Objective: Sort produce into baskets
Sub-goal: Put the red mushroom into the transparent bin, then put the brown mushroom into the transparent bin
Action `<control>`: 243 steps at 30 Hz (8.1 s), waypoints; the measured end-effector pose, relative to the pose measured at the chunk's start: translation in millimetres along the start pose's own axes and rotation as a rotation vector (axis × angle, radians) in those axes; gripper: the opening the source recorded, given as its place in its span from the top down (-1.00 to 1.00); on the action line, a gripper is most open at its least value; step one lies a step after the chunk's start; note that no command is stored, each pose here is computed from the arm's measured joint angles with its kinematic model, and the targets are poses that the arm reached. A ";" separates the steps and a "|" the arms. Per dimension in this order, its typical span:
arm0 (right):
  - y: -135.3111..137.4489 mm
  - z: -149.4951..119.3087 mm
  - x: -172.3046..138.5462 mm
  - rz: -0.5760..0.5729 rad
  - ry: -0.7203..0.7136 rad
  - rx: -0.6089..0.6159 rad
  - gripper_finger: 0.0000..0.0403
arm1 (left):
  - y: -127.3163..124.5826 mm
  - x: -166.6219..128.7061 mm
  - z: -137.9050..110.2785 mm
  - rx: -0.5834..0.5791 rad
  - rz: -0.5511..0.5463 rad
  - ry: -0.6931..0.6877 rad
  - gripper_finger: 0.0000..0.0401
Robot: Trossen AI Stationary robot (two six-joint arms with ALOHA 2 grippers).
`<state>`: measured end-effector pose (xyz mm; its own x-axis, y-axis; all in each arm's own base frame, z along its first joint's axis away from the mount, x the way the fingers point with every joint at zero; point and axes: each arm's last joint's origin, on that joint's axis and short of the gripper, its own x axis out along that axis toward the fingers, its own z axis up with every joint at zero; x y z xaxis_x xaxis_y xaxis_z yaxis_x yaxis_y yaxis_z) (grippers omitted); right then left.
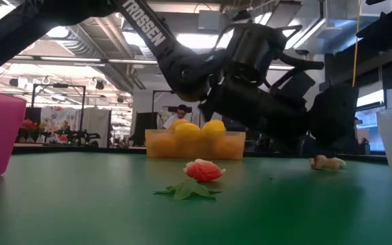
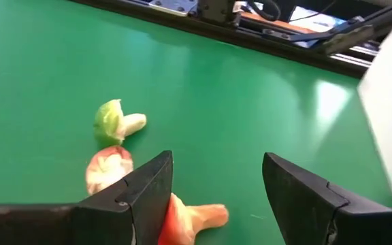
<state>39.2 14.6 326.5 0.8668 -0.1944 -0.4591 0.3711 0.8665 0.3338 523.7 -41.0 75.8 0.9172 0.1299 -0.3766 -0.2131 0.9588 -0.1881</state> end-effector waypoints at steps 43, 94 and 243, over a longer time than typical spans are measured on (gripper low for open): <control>-2.0 -1.0 -0.1 -0.010 0.014 -0.023 -0.86 | -31.9 -11.5 -35.1 -0.080 0.205 0.081 0.25; 0.3 1.3 -0.1 -0.008 -0.037 0.014 -0.86 | -125.6 -78.0 122.9 -0.066 -0.200 -0.377 0.74; -15.2 -2.0 -0.8 -0.116 -0.034 -0.174 -0.86 | 87.9 -125.3 103.0 -0.204 0.010 -0.247 0.44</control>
<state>32.2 2.5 320.1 0.8333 -0.3103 -0.4576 0.4087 0.9031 0.1318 424.7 53.0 199.8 0.9635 0.2200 -0.1525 -0.2623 0.8899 -0.3732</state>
